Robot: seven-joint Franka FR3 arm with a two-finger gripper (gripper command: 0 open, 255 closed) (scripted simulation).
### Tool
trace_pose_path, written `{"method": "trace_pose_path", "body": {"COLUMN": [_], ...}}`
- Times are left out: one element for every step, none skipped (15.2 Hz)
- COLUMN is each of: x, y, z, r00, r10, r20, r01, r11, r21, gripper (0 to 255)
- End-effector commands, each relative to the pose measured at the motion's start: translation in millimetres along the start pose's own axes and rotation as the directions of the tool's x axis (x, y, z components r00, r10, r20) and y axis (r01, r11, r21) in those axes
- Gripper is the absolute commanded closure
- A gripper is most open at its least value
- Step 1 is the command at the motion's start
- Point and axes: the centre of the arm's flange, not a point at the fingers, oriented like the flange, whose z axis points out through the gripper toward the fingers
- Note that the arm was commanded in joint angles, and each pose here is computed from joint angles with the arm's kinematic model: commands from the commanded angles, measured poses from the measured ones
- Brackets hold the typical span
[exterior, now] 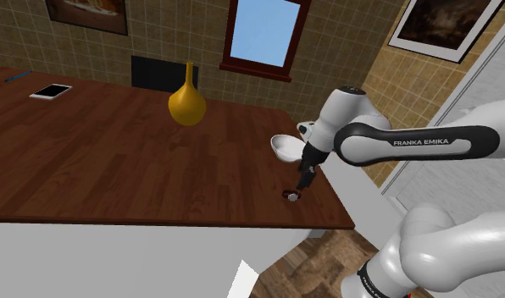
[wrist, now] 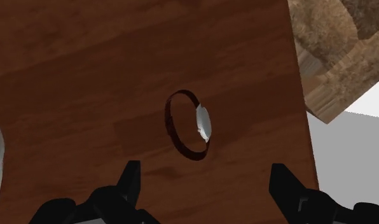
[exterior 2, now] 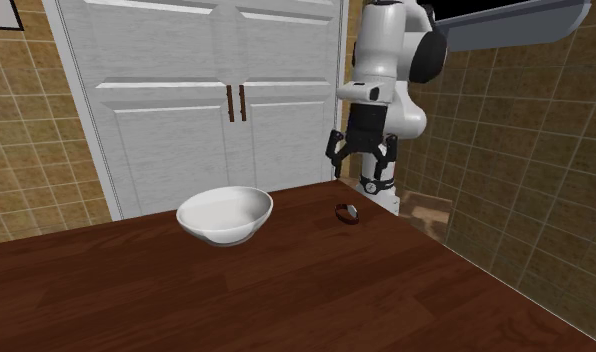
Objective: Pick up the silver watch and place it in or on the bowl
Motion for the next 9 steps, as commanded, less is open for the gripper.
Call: {"method": "trace_pose_path", "body": {"x": [8, 11, 12, 12, 12, 12, 12, 12, 13], "y": [-7, -11, -11, -11, -11, -11, -11, -11, -11], "z": [25, 35, 40, 45, 51, 56, 61, 66, 72], "r00": [0.997, 0.994, 0.994, 0.994, 0.994, 0.994, 0.994, 0.994, 0.994], "r10": [-0.072, -0.103, -0.103, -0.103, -0.103, -0.103, -0.103, -0.103, -0.103], "r20": [-0.023, -0.031, -0.031, -0.031, -0.031, -0.031, -0.031, -0.031, -0.031], "r01": [0.072, 0.102, 0.102, 0.102, 0.102, 0.102, 0.102, 0.102, 0.102], "r11": [0.997, 0.995, 0.995, 0.995, 0.995, 0.995, 0.995, 0.995, 0.995], "r21": [-0.003, -0.004, -0.004, -0.004, -0.004, -0.004, -0.004, -0.004, -0.004], "gripper": [0, 0, 0, 0, 0, 0, 0, 0, 0]}}
